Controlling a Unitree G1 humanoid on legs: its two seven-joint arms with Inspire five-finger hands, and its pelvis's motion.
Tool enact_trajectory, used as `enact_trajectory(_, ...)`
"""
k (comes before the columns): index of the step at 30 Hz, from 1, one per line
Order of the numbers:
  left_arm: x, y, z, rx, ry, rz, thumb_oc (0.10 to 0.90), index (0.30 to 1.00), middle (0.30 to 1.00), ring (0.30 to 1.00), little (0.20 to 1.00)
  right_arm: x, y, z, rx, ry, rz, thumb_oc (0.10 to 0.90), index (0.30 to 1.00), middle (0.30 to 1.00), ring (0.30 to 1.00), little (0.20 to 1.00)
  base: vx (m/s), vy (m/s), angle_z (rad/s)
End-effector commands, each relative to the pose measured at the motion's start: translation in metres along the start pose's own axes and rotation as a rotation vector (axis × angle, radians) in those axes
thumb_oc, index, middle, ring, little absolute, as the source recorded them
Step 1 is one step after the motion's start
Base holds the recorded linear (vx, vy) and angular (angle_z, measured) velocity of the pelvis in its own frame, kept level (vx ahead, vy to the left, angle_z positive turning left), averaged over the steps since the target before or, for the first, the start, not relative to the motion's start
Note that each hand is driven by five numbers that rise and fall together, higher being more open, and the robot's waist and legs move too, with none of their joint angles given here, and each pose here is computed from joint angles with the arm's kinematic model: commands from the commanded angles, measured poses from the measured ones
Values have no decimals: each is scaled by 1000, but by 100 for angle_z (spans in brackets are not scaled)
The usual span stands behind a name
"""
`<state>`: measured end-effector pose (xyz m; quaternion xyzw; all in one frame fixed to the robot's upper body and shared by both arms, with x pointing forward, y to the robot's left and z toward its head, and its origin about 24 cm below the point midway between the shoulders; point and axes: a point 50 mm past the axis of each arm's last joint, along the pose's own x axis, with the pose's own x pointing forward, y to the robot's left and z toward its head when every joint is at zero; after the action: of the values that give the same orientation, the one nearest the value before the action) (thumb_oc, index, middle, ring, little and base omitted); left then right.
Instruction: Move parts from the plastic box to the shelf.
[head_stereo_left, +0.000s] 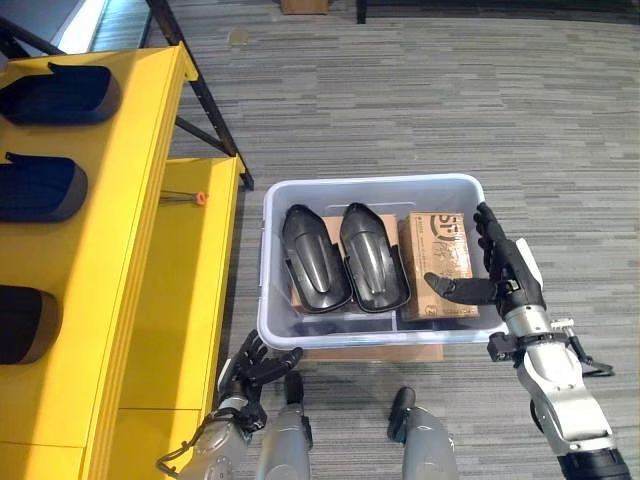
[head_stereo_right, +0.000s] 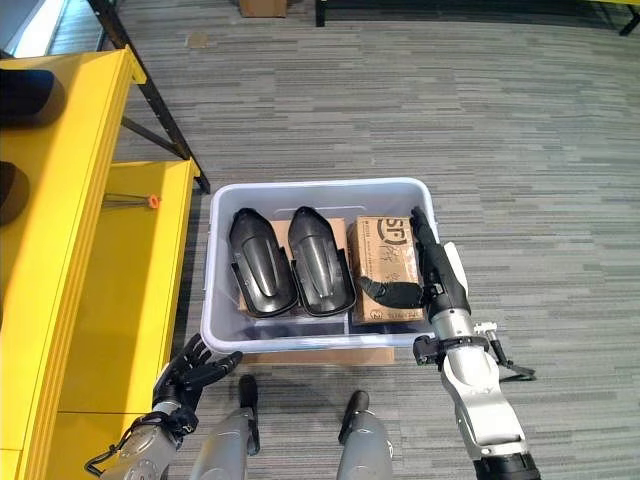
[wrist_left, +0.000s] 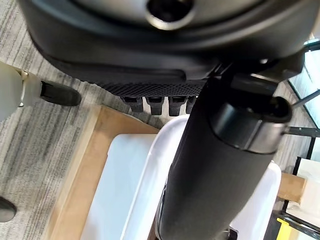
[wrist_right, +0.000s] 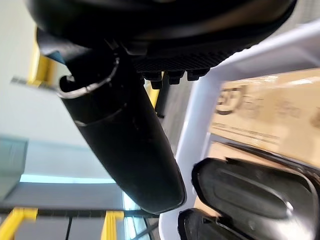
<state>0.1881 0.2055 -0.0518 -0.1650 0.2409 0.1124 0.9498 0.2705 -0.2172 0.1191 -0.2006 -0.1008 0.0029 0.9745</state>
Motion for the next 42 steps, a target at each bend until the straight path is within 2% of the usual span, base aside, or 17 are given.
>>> enact_trajectory(1,-5,-2,36,18,-167,-77,900,1000,1000,1000,1000,28,-14,56,-179,-259,0,900,1000,1000,1000,1000,-38,-12,6)
enact_trajectory(7,-5,-3,39,47,-166,-109,900,1000,1000,1000,1000,49,-10,79,-351,-312,81,900,1000,1000,1000,1000,-22,-14,4)
enact_trajectory(8,-5,-2,40,61,-165,-114,900,1000,1000,1000,1000,59,-8,83,-441,-302,105,900,1000,1000,1000,1000,-27,2,6)
enact_trajectory(12,-6,-2,46,80,-180,-123,900,1000,1000,1000,1000,77,-2,92,-594,-299,140,900,1000,1000,1000,1000,-35,2,2)
enact_trajectory(18,-3,-5,49,81,-190,-122,900,1000,1000,1000,1000,88,13,93,-696,-274,197,900,1000,1000,1000,1000,-12,1,0)
enact_trajectory(28,0,-8,51,94,-189,-124,900,1000,1000,1000,1000,81,26,63,-644,-161,267,900,1000,1000,1000,1000,0,0,0)
enact_trajectory(42,1,-6,51,95,-185,-97,900,1000,1000,1000,1000,62,18,40,-640,-78,302,900,1000,1000,1000,1000,0,0,0)
